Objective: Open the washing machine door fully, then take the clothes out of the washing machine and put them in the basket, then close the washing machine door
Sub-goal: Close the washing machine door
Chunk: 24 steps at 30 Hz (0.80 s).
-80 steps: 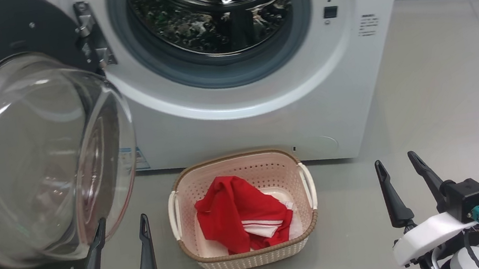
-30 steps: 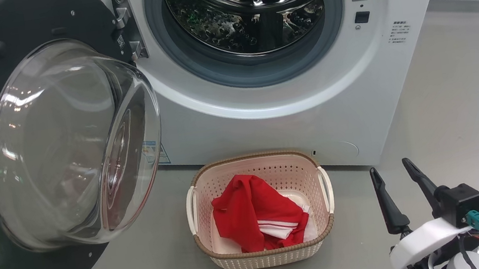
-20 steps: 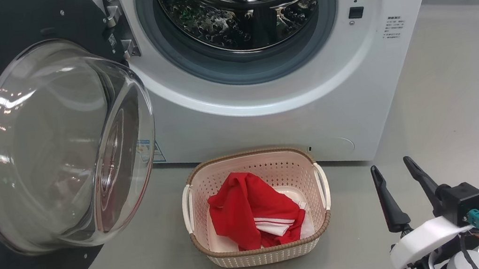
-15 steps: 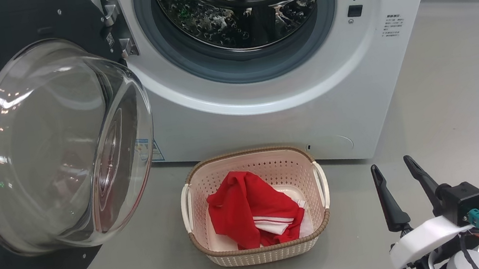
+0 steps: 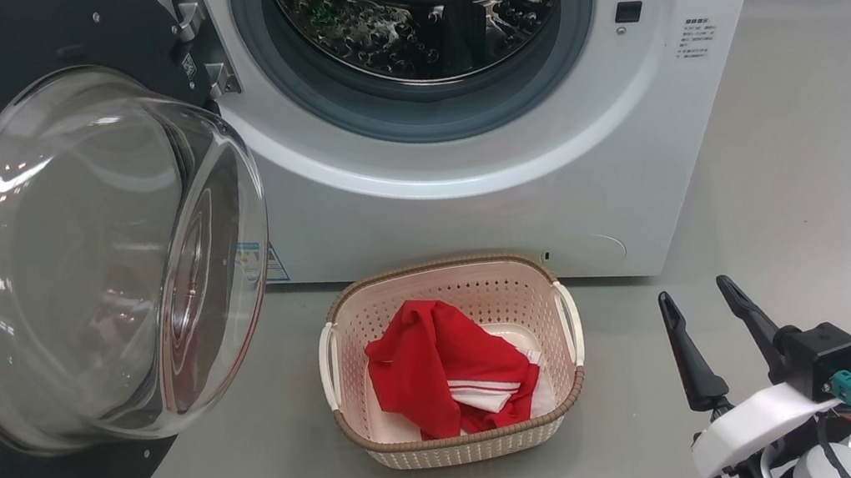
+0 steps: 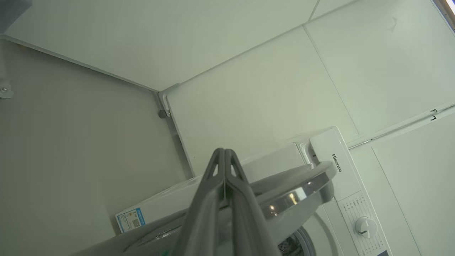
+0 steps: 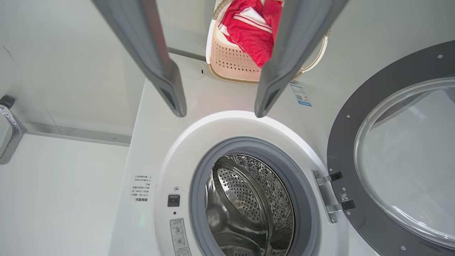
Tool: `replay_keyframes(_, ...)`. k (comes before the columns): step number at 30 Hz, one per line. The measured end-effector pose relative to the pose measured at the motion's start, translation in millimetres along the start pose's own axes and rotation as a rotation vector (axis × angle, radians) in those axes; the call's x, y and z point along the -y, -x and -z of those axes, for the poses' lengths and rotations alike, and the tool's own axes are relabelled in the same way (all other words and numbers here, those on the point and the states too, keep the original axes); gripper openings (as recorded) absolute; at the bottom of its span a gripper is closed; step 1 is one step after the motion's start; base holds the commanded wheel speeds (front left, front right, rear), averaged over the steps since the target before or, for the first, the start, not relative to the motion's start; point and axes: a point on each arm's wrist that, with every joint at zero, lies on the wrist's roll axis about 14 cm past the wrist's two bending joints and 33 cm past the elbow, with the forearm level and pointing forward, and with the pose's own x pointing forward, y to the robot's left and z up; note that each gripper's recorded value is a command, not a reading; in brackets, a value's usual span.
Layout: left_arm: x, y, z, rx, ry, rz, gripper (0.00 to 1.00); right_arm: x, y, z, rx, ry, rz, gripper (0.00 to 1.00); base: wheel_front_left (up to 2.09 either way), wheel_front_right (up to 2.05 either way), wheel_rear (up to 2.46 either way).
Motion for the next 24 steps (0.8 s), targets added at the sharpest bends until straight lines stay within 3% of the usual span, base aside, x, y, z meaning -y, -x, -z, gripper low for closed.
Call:
replay_keyframes(8,-29,11,16,-0.104,0.037,-0.083,0.00,0,0,1,-0.003,0.000,0.000,1.00,0.00,0.00,0.00)
replay_keyframes(24,-24,18,41,-0.259,0.108,-0.011,0.00,0,-2,4,-0.012,-0.002,-0.002,1.00,0.00,0.00,0.00)
